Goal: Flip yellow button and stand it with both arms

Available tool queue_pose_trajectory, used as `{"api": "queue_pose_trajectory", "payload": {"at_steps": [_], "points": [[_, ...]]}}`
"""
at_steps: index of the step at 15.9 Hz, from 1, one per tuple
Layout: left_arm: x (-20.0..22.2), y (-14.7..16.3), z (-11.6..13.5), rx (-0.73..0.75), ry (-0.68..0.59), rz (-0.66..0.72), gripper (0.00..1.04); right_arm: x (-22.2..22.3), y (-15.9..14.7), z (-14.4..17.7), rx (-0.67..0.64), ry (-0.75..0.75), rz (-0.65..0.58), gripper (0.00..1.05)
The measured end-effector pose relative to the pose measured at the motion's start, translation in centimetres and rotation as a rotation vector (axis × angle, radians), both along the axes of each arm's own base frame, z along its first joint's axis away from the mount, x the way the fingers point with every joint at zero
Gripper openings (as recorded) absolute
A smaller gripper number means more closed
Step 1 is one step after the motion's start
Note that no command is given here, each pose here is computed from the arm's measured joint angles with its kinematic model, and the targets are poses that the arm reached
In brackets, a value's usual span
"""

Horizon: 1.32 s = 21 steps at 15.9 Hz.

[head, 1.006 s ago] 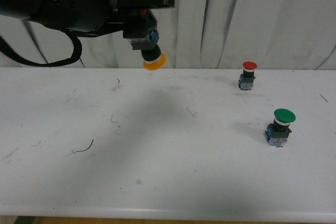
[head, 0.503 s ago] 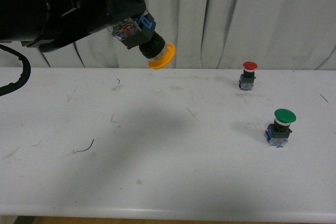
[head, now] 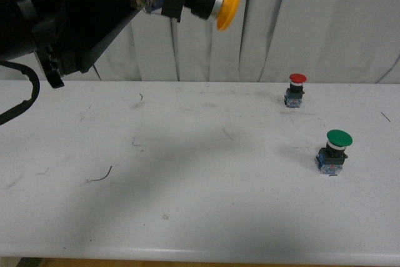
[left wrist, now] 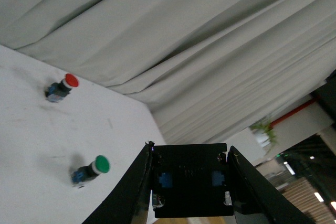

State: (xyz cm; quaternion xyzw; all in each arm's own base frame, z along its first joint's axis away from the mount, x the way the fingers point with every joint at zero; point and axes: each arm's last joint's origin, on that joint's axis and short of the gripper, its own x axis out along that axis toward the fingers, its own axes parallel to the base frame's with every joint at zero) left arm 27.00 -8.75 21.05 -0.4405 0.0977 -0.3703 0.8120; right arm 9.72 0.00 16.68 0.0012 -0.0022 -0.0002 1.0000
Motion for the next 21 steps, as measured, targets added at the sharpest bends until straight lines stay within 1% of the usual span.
{"api": "queue_pose_trajectory", "payload": {"at_steps": [1,3,10,12,14,16,19,20,21], "points": [[0.1,-0.1,0.1,-0.07,-0.007,-0.016,0.36,0.0,0.0,0.0,0.0,0.0,0.0,0.98],[0.1,-0.3,-0.5,-0.123,0.074,-0.032,0.36,0.0,0.0,0.0,0.0,0.0,0.0,0.98],[-0.3,-1.2,-0.4,-0.137,0.084,-0.058,0.36,0.0,0.0,0.0,0.0,0.0,0.0,0.98],[-0.3,-1.2,-0.4,-0.131,0.075,-0.058,0.36,0.4,-0.3,0.8,0.02,-0.067,0.036,0.98],[-0.3,-1.3,-0.3,-0.126,0.065,-0.056,0.36,2.3,-1.1,1.2,0.042,-0.074,0.03,0.98],[-0.3,-1.3,-0.2,-0.125,0.061,-0.052,0.36,4.5,-1.4,3.0,0.046,-0.134,0.038,0.98],[-0.3,-1.7,0.1,-0.121,0.055,-0.057,0.36,10.2,-1.2,6.8,0.087,-0.261,0.102,0.98],[-0.3,-1.8,0.3,-0.118,0.048,-0.058,0.36,11.9,-1.0,7.2,0.108,-0.264,0.128,0.98],[-0.3,-1.9,0.4,-0.114,0.046,-0.056,0.36,14.6,-0.4,7.4,0.148,-0.238,0.171,0.98]]}}
